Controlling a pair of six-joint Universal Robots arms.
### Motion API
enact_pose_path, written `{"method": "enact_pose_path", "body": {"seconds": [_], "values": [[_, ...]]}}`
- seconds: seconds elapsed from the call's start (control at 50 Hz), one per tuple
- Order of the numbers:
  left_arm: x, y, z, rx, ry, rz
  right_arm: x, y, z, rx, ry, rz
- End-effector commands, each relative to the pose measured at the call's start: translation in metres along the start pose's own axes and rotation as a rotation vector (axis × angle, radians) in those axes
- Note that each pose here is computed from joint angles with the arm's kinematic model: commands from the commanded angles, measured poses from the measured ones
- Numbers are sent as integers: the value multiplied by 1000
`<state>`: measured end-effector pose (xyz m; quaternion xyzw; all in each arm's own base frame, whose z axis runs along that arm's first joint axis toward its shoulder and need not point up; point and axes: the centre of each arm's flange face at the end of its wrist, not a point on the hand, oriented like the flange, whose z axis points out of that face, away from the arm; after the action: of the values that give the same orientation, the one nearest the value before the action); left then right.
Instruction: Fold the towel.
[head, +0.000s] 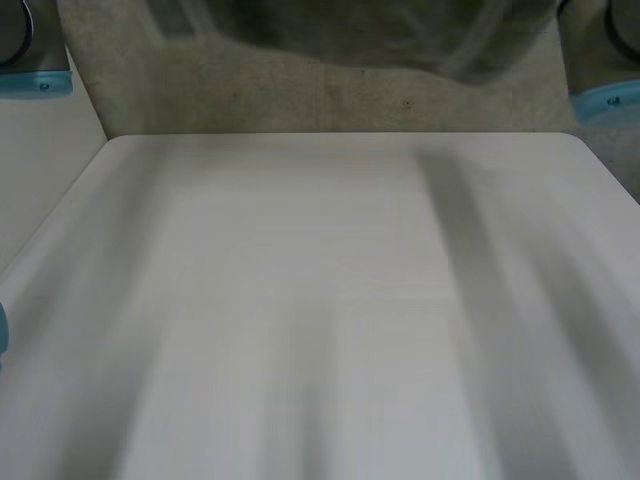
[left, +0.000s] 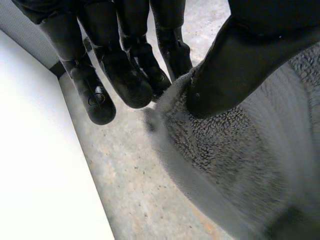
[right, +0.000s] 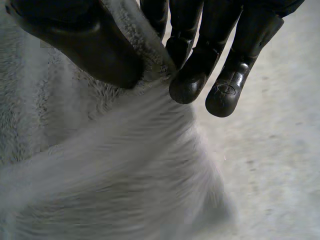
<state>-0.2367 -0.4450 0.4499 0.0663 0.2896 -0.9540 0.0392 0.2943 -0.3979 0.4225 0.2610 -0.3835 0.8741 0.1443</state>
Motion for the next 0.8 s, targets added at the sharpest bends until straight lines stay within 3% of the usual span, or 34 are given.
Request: {"method": "enact_pose_path", "body": {"seconds": [0.02, 0.06, 0.12, 0.22, 0.34, 0.54, 0.8], "values": [[20, 52, -50, -224, 124, -22, -40, 46, -24, -141, -206, 10], [29, 78, -85, -345, 206, -48, -65, 69, -44, -235, -321, 28], [33, 91, -106, -413, 252, -60, -77, 81, -56, -285, -374, 34], [44, 129, -191, -628, 417, -89, -123, 123, -112, -443, -577, 28], [43, 145, -244, -739, 497, -60, -157, 148, -162, -515, -733, 2], [12, 145, -258, -812, 525, 90, -147, 141, -175, -557, -746, 5], [-32, 112, -241, -867, 429, 67, -114, 101, -199, -587, -755, 41]]}}
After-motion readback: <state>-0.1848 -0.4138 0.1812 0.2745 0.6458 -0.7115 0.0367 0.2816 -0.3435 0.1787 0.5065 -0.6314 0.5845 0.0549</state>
